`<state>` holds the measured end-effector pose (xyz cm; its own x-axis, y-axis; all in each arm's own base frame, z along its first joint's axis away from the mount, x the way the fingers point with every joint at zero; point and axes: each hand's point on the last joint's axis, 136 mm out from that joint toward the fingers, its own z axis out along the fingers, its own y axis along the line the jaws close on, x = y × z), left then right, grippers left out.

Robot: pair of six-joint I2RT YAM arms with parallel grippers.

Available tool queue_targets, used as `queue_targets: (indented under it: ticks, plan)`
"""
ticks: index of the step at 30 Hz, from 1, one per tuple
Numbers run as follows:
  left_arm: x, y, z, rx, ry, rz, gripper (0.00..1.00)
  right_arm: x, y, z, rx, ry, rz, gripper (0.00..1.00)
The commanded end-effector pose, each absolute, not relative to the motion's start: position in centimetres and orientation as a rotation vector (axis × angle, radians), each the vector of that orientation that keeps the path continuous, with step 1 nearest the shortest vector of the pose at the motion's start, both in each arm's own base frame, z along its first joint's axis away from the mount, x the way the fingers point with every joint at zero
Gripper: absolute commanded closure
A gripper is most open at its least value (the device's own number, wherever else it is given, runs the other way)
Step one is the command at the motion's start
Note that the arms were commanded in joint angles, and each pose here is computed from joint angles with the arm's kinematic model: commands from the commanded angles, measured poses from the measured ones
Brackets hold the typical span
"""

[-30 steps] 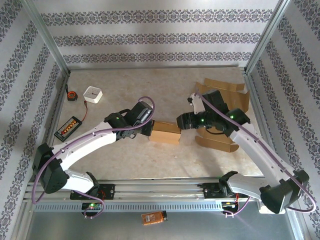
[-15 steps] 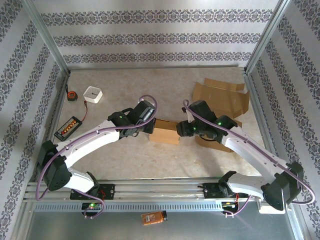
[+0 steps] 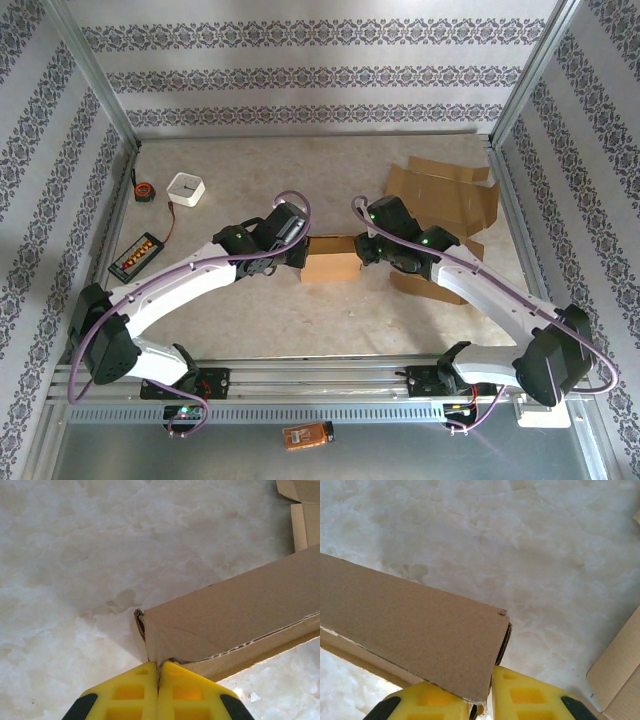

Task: Fold the paper box

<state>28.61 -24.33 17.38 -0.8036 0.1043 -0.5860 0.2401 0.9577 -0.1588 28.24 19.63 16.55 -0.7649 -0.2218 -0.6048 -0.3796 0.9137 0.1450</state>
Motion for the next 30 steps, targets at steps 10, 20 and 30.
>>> queue_targets:
  ticks: [10,20,30]
  plan:
    - [25.4,-23.7,10.6,0.317,2.743,-0.234,1.00,27.7,19.4,14.5,-0.499,2.538,0.279,0.80]
    - [26.6,-27.3,14.7,0.294,2.629,-0.489,1.00,27.6,19.6,14.4,-0.505,2.543,0.293,0.80]
    - [26.4,-26.6,11.5,0.299,2.722,-0.389,1.00,27.4,19.6,14.2,-0.509,2.551,0.298,0.79]
